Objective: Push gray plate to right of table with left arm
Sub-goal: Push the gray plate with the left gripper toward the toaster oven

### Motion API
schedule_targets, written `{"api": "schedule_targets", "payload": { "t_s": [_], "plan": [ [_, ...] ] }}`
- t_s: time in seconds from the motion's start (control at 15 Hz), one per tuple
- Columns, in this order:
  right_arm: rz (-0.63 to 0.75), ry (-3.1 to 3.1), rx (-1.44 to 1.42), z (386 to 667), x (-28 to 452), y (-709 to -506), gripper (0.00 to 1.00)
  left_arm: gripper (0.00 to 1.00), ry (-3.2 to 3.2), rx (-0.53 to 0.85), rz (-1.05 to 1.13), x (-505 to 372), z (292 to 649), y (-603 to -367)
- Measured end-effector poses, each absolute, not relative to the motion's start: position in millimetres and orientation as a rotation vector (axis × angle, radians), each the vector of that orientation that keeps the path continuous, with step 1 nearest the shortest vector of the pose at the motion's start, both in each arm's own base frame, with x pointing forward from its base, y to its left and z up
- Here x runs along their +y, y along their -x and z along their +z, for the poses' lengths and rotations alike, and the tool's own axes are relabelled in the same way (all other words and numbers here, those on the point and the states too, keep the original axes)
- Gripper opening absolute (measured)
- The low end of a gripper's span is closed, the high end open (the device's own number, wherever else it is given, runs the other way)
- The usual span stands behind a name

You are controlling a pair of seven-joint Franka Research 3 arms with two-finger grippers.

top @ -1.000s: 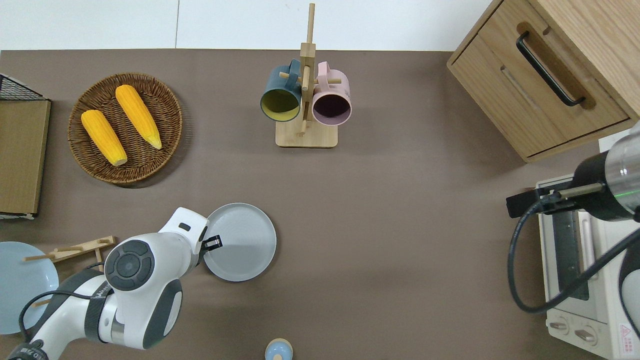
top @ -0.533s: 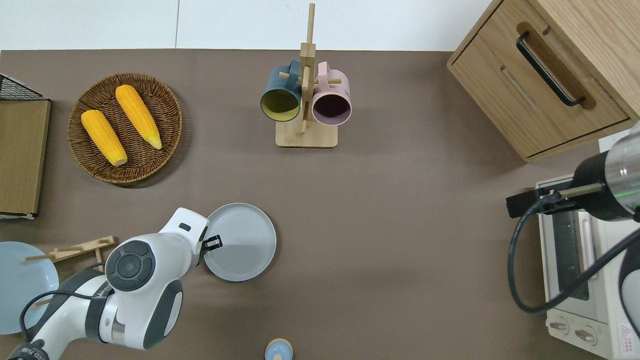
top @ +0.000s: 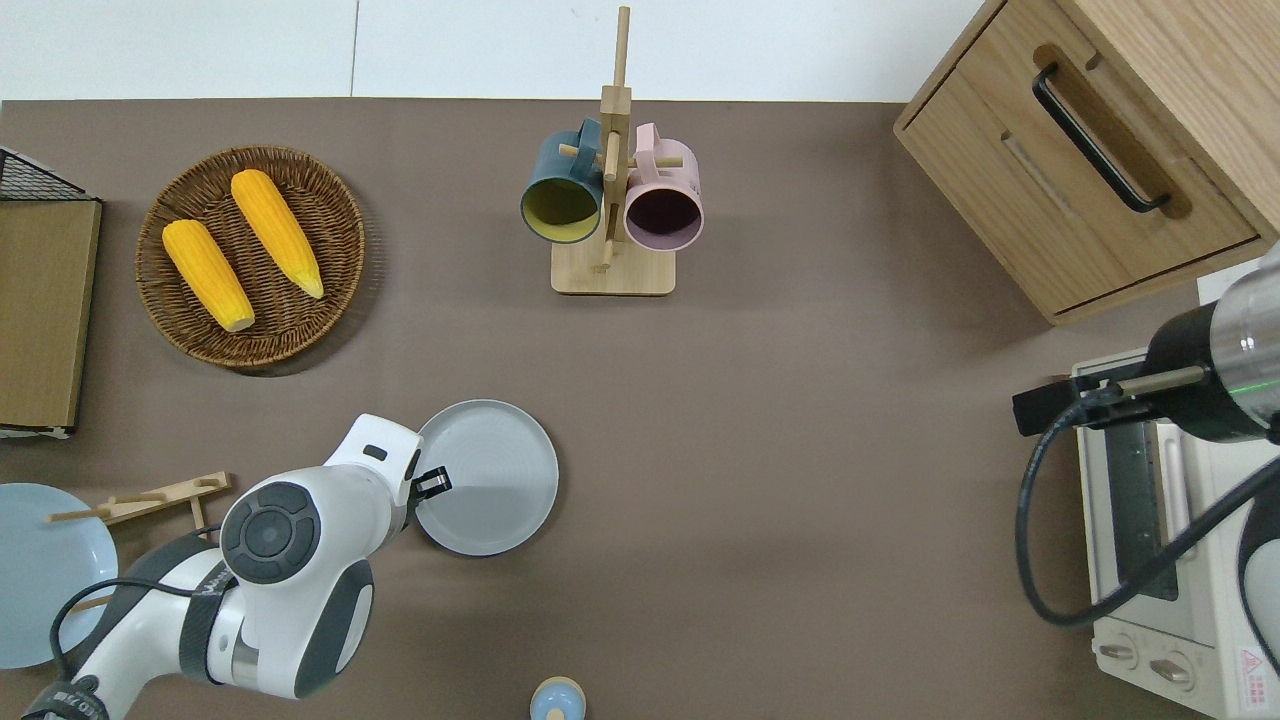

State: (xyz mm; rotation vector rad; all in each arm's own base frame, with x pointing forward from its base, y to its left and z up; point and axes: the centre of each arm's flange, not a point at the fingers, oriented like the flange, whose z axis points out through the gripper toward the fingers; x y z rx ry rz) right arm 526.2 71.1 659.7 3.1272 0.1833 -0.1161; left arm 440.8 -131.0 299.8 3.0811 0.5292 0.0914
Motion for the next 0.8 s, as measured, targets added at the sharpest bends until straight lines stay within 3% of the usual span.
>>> {"api": "schedule_targets", "payload": {
  "t_s": [0.47,0.8],
  "plan": [
    [-0.116,-3.127,0.183,659.7,71.1,-526.2,0.99,0.07,-3.032,0.659,0.115,-181.8,299.8,-440.4],
    [-0.116,-3.127,0.183,659.7,71.1,-526.2,0.99,0.07,-2.998,0.727,0.106,-239.3,299.7,-422.9]
  ]
}}
